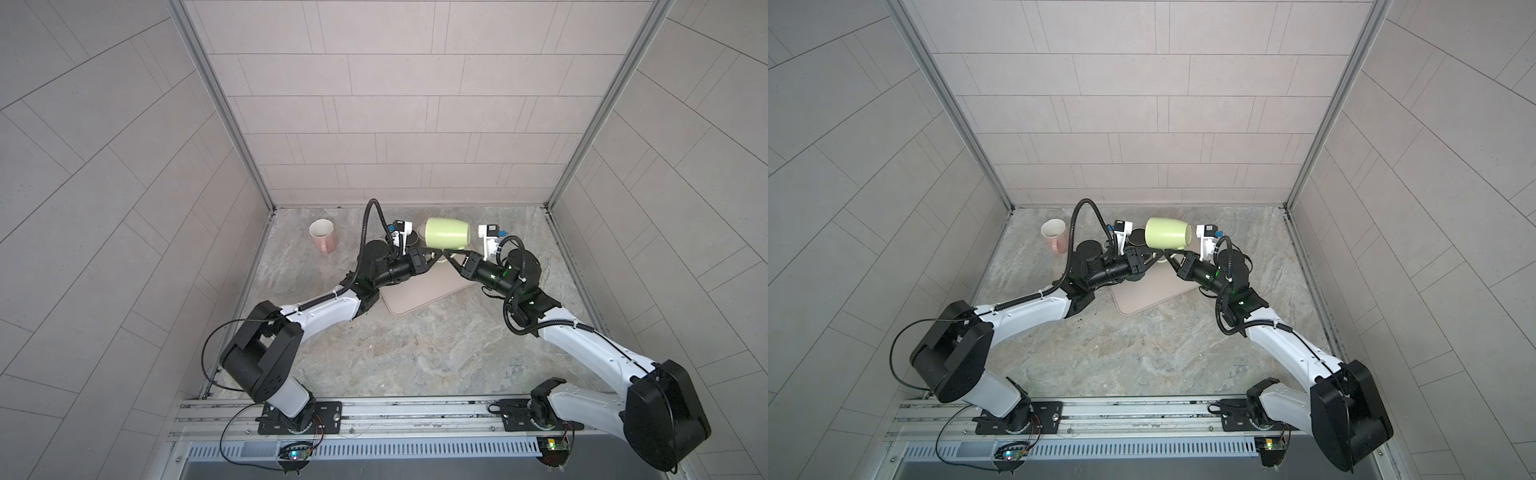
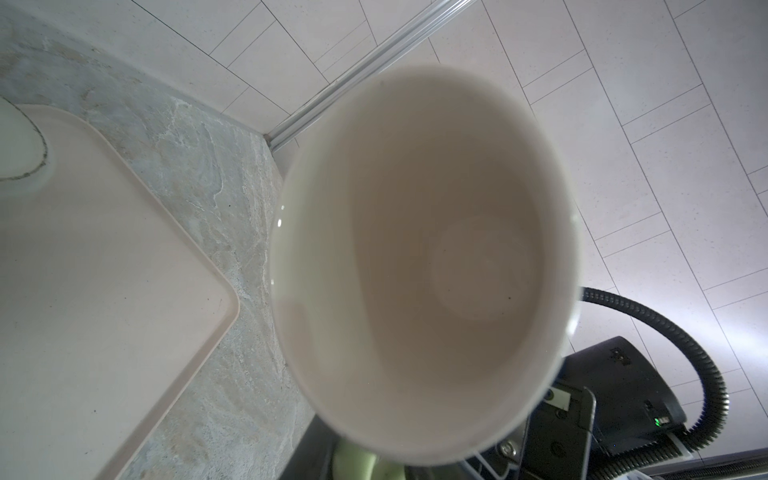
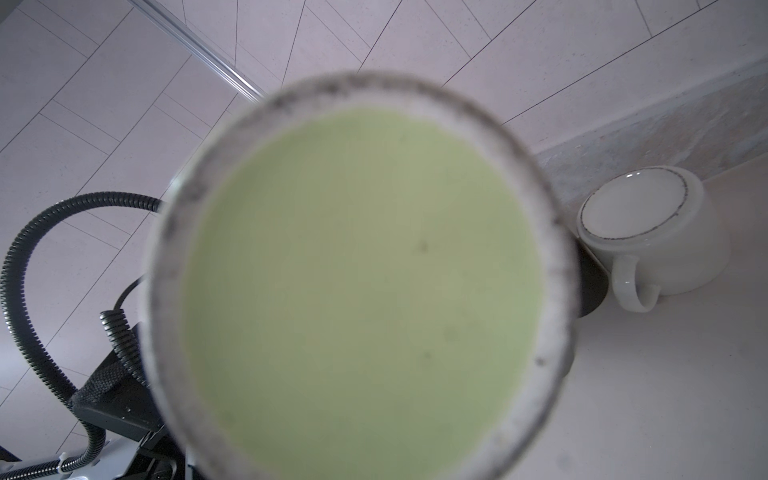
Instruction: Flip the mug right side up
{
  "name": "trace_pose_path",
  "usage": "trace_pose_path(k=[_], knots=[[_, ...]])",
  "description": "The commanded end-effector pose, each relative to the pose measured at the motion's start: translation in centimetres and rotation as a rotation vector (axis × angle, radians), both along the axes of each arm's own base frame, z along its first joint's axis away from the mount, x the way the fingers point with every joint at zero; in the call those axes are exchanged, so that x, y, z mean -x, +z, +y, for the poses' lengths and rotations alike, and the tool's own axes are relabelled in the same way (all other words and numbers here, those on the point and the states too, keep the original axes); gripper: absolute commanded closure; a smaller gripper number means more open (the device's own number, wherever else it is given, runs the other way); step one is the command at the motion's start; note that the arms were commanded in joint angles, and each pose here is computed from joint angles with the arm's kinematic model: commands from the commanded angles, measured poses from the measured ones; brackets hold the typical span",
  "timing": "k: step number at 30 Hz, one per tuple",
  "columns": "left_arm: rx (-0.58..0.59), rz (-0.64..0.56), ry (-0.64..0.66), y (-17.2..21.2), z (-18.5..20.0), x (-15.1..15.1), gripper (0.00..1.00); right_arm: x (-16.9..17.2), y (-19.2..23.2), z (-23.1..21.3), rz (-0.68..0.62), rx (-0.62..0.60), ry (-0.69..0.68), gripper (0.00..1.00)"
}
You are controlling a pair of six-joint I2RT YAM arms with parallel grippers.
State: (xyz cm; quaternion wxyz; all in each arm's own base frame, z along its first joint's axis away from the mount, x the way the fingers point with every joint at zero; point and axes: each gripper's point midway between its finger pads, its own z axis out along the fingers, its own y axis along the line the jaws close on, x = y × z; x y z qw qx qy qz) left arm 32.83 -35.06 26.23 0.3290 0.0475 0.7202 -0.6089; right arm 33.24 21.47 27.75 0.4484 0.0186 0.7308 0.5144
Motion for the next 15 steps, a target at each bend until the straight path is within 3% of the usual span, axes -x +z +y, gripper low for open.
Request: trace_pose_path(k=[1, 5, 15], knots=[[0.082, -0.126, -0.077, 4.1, -1.1, 1.7, 0.7, 0.0, 1.5, 1.0, -0.052, -0.002, 0.042, 1.0], [0.083, -0.137, -0.076, 4.6, -1.0, 1.7, 0.79, -0.2, 1.0, 1.1, -0.037, 0.005, 0.042, 1.0], [0.082, -0.189, -0.075, 5.5, -0.5, 2.4, 0.79, -0.4, -0.5, 1.0, -0.004, 0.037, 0.035, 1.0]])
